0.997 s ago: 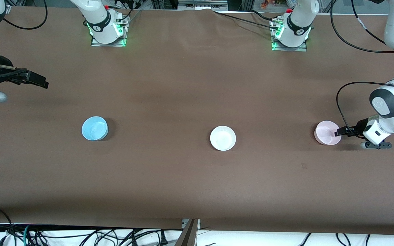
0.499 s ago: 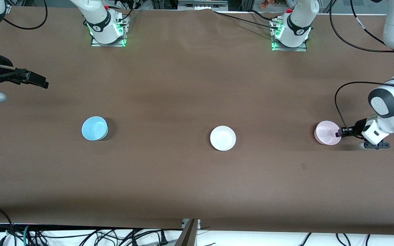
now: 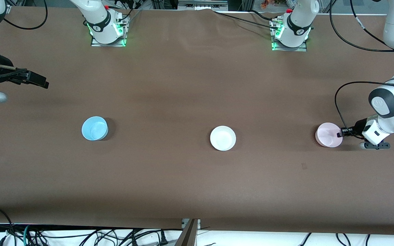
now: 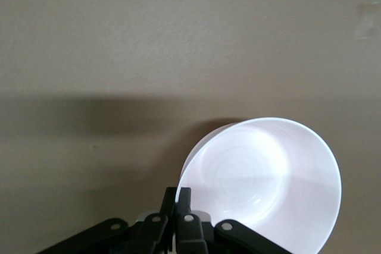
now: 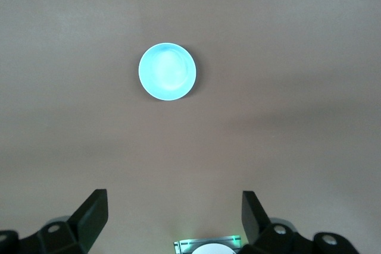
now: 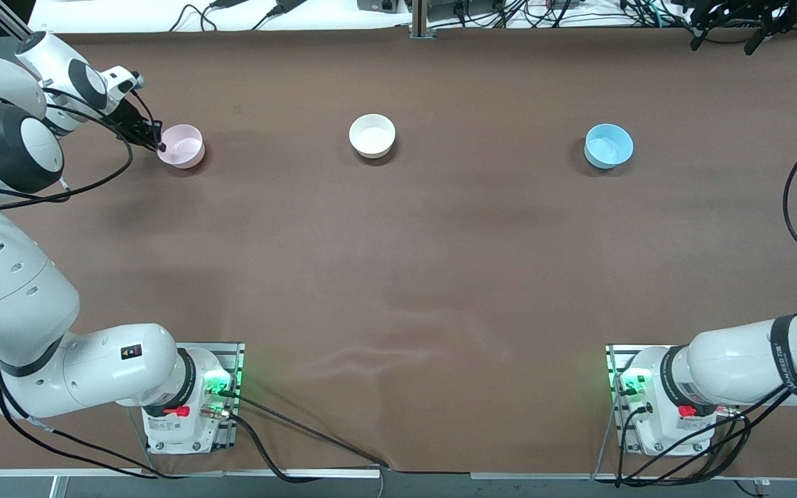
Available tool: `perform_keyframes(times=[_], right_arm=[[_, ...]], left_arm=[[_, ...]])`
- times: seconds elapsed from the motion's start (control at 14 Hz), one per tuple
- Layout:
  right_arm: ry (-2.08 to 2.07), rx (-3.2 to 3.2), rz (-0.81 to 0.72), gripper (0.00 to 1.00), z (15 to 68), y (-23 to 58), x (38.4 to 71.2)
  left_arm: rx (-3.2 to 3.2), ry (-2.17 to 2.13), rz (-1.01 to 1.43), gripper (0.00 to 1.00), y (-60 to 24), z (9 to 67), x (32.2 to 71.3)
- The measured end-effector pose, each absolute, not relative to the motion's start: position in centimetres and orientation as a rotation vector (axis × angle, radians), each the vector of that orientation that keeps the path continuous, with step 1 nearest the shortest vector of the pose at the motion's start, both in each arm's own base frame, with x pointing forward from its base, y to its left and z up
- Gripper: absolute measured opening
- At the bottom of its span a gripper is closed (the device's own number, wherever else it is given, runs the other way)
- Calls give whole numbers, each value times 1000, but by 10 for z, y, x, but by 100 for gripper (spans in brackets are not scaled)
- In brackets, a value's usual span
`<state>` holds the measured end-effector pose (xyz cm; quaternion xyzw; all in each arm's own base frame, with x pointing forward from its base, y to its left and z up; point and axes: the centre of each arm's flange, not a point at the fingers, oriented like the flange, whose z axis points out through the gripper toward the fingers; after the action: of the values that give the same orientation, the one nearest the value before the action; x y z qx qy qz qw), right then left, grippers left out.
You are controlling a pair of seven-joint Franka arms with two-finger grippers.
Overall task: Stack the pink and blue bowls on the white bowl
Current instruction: 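Close the left gripper on the pink bowl's rim, then carry the pink bowl with the left gripper over the white bowl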
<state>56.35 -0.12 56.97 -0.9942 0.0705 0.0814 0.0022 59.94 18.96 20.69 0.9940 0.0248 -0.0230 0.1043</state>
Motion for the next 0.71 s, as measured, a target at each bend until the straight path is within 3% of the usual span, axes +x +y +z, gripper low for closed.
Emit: perform_keyframes(times=[0.43,0.71], right_arm=[[221,-3119,256,100,570,-1,564],[220,-3119,256,100,570,-1,564]], left_arm=[[2848,133,-1,3,59,257,656],[2775,284,-31,3,-44,282,670]])
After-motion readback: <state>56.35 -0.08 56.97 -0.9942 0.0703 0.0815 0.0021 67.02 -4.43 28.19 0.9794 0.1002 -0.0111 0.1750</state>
